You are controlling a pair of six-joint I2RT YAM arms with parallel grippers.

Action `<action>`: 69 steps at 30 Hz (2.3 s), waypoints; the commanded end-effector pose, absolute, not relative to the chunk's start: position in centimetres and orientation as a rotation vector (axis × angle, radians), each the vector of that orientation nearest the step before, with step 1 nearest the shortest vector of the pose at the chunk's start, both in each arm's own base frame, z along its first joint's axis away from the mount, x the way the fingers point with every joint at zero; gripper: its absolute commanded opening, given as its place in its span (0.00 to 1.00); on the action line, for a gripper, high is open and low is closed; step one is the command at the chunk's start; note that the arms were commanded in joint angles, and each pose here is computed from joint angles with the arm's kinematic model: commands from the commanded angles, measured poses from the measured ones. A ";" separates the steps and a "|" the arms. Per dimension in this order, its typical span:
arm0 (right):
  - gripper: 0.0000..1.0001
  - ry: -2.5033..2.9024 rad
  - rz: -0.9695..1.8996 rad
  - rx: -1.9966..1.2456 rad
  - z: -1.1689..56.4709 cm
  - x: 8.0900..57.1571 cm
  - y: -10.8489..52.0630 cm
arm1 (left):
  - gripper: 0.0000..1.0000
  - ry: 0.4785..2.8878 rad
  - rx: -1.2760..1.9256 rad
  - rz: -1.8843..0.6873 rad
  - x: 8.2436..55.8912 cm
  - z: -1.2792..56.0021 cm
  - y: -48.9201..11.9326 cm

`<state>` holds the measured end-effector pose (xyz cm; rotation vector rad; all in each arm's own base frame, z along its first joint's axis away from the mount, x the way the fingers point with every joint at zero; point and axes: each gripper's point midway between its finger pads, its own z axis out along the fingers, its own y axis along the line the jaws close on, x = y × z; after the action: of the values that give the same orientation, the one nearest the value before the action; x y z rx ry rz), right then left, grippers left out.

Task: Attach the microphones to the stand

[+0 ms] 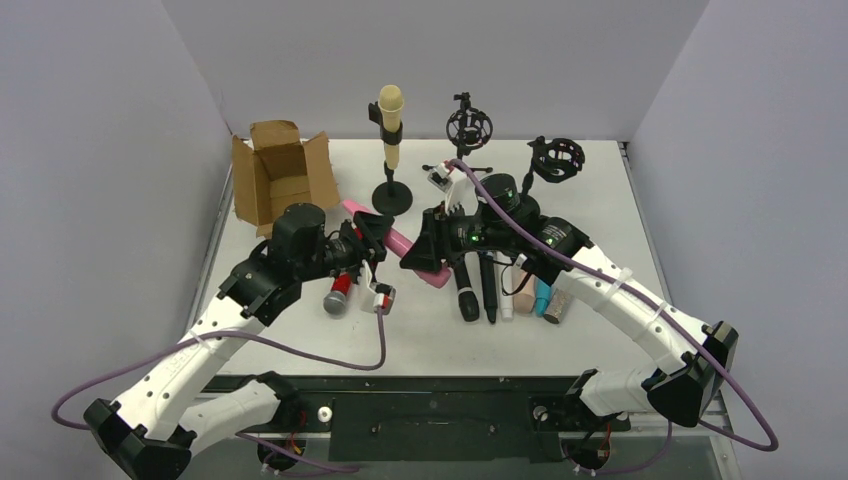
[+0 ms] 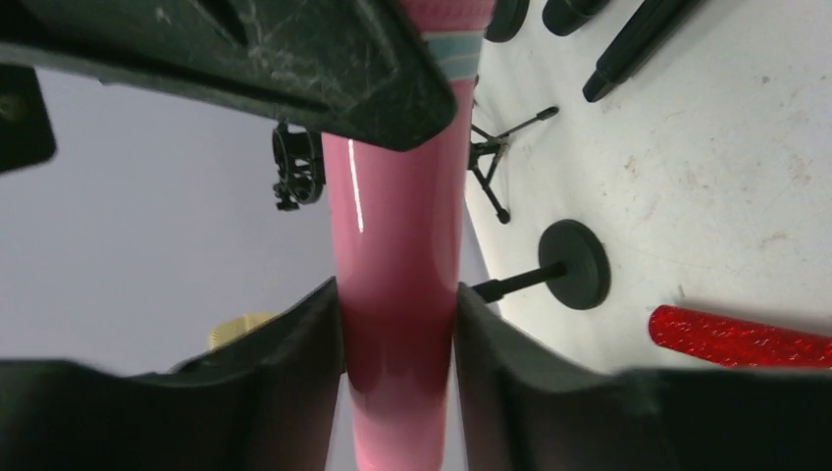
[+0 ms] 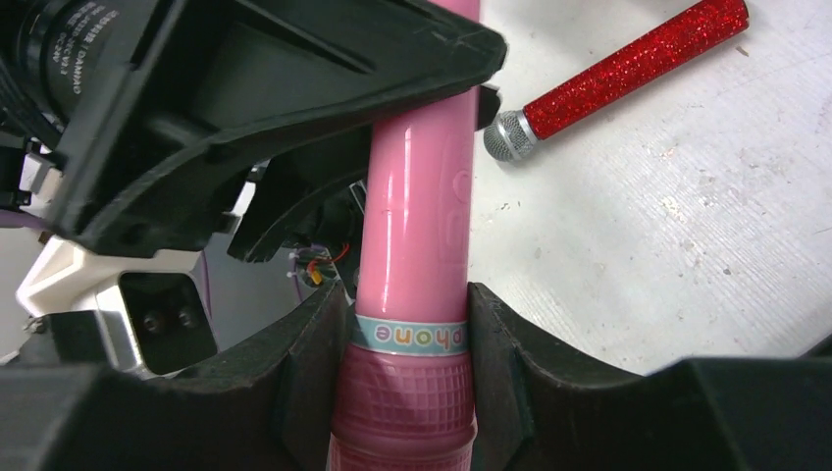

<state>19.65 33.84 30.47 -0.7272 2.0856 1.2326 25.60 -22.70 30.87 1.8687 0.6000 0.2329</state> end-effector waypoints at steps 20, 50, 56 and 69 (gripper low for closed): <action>0.78 1.547 0.964 -0.472 46.2 25.0 26.9 | 0.00 1.155 1.145 -0.391 25.9 37.4 -24.5; 0.73 1.264 1.247 -0.632 48.5 23.4 33.2 | 0.00 1.236 0.832 -1.047 23.5 44.7 -27.8; 0.38 1.328 1.200 -0.612 47.4 25.4 34.4 | 0.00 1.209 0.892 -1.070 22.4 44.8 -28.0; 0.00 1.328 0.651 -0.477 50.5 34.8 27.3 | 0.96 1.471 0.753 -0.902 26.9 42.3 -25.6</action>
<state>30.32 31.73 46.47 -0.5689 1.4070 0.9500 24.87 -27.29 41.41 0.8157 1.4032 -0.9978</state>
